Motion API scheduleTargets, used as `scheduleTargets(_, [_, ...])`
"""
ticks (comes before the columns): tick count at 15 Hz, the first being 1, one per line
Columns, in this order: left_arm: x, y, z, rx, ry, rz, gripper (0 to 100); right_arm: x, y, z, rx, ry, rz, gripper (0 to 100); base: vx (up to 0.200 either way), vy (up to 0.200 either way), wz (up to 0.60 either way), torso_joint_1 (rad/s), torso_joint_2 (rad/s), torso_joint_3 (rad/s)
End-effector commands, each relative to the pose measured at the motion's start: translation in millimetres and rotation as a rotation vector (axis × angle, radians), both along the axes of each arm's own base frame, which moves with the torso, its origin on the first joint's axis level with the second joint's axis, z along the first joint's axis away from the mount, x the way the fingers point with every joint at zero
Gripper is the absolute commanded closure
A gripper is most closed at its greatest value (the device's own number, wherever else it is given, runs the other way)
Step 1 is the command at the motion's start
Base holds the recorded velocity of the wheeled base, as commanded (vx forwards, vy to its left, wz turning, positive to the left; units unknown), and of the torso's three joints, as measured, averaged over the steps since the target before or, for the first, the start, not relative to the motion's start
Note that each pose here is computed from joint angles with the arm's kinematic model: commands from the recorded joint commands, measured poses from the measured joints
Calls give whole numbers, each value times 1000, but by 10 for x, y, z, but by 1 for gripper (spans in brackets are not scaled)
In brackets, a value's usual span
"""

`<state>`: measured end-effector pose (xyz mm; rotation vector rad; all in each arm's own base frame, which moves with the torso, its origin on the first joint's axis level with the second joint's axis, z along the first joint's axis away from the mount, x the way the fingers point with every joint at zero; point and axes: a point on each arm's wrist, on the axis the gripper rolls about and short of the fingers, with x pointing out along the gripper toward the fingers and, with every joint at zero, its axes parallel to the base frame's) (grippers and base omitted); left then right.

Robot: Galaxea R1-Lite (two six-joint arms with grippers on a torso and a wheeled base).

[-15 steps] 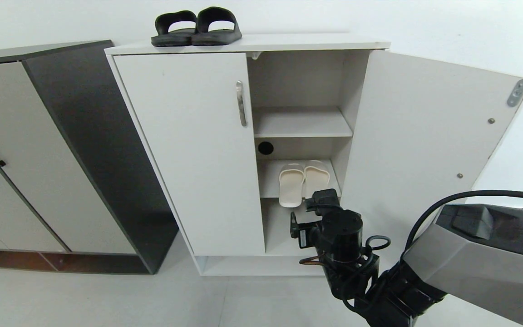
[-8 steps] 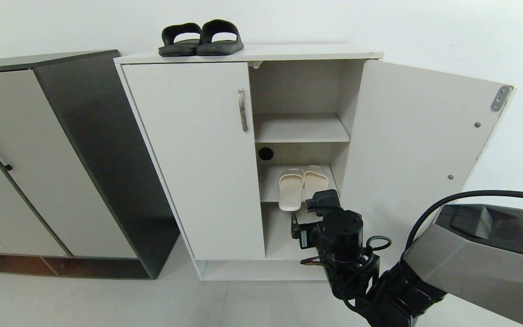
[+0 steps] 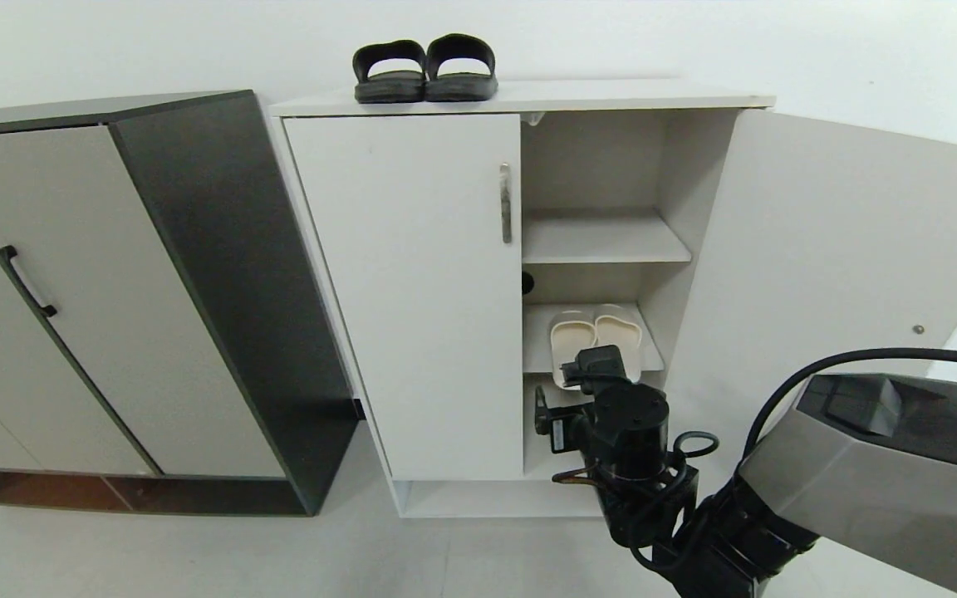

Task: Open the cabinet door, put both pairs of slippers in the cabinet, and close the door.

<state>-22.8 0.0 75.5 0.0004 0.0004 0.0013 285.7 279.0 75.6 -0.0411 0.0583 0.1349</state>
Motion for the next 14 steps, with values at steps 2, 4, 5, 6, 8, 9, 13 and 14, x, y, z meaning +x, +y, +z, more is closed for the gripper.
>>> scheduleTargets(2, [1, 0, 0, 0, 1, 0, 100, 1, -1, -14, -6, 2, 0, 0, 0, 200, 0, 2, 2, 2])
scheduleTargets(4, [1, 0, 0, 0, 1, 0, 100, -4, -6, -15, -7, 3, 0, 0, 0, 200, 0, 2, 5, 5])
scheduleTargets(5, [1, 0, 0, 0, 1, 0, 100, -3, -5, -21, -8, 4, 1, 0, 0, 200, 0, 2, 2, 7])
scheduleTargets(6, [0, 0, 0, 0, 0, 0, 100, -6, -7, -27, -12, 6, 5, 0, 0, 200, 0, -2, 7, -2])
scheduleTargets(8, [1, 0, 0, 0, 1, 0, 100, 17, -44, -31, -34, 1, -3, 0, 0, 200, 0, 2, 0, 2])
scheduleTargets(9, [0, 0, 0, 0, 0, 0, 100, 21, -49, -27, -40, -3, -4, 0, 0, 200, 0, 2, 7, 2])
scheduleTargets(13, [1, 0, 0, 0, 1, 0, 100, 18, -52, -44, -56, -3, -5, 0, 0, 0, 0, 0, 0, 0])
scheduleTargets(14, [0, 0, 0, 0, 0, 0, 100, 18, -52, -44, -56, -3, -5, 0, 0, 0, 0, 0, 0, 0])
